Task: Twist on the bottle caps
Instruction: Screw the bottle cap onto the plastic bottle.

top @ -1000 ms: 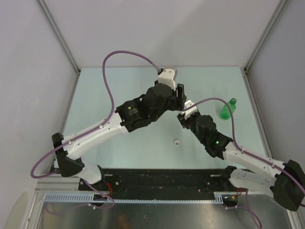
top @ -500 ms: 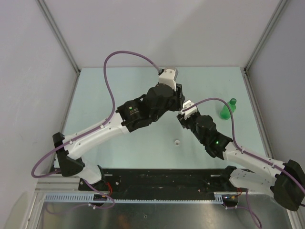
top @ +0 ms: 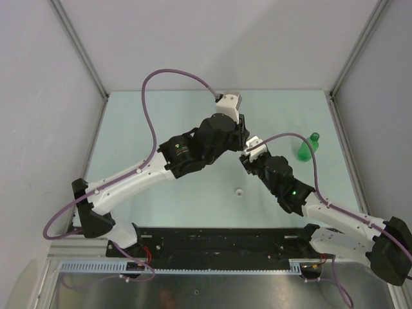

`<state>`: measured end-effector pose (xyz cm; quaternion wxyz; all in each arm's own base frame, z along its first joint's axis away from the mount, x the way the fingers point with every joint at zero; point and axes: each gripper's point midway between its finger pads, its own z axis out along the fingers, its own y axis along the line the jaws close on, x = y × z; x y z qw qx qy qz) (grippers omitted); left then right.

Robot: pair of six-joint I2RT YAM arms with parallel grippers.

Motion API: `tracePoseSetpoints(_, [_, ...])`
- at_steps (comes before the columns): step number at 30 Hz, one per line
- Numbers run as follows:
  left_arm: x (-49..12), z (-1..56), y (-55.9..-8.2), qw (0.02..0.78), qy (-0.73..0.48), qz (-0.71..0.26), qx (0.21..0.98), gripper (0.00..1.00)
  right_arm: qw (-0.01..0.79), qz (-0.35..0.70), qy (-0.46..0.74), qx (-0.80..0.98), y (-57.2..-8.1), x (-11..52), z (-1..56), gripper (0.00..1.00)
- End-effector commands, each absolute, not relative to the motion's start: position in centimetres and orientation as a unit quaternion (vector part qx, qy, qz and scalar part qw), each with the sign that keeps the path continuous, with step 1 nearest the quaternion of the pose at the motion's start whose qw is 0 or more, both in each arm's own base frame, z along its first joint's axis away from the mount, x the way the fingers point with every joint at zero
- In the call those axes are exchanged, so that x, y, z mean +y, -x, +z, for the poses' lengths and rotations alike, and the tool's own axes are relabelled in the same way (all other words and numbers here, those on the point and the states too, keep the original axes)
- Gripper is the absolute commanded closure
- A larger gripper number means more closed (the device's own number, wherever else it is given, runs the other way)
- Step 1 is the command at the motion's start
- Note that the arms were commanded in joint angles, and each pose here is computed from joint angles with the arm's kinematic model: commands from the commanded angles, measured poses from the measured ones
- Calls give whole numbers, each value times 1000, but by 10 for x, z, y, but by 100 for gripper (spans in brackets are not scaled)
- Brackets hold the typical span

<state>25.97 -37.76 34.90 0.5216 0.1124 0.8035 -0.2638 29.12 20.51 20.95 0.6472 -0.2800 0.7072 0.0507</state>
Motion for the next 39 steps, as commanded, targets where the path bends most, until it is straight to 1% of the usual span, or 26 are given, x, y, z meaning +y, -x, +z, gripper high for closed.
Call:
tracePoseSetpoints(1, [-382,334,-252,500,-124,-257,818,69,688,79,249,677,-291,209,246,100])
tracePoseSetpoints(4, [-382,333,-251,498,-126,-256,819,77,690,83,249,675,-290,209,248,100])
tracePoseSetpoints(8, [-381,333,-250,499,-137,-252,818,85,688,87,260,672,-287,211,248,100])
tracePoseSetpoints(12, [-377,333,-247,499,-156,-246,816,97,686,90,277,667,-284,214,248,100])
tracePoseSetpoints(13, [-377,331,-246,496,-163,-247,817,99,686,93,282,664,-283,215,248,100])
tracePoseSetpoints(16, [-379,323,-239,481,-185,-252,819,100,693,110,290,651,-279,220,256,100])
tracePoseSetpoints(22, [-386,305,-222,449,-250,-266,816,100,700,175,310,619,-264,226,275,100])
tracePoseSetpoints(29, [-396,280,-192,398,-373,-290,786,100,697,251,361,566,-238,236,295,100])
tracePoseSetpoints(34, [-392,266,-184,386,-421,-283,770,100,691,264,409,534,-222,240,297,100])
tracePoseSetpoints(39, [-392,252,-173,365,-458,-289,757,100,687,270,432,519,-215,242,297,100])
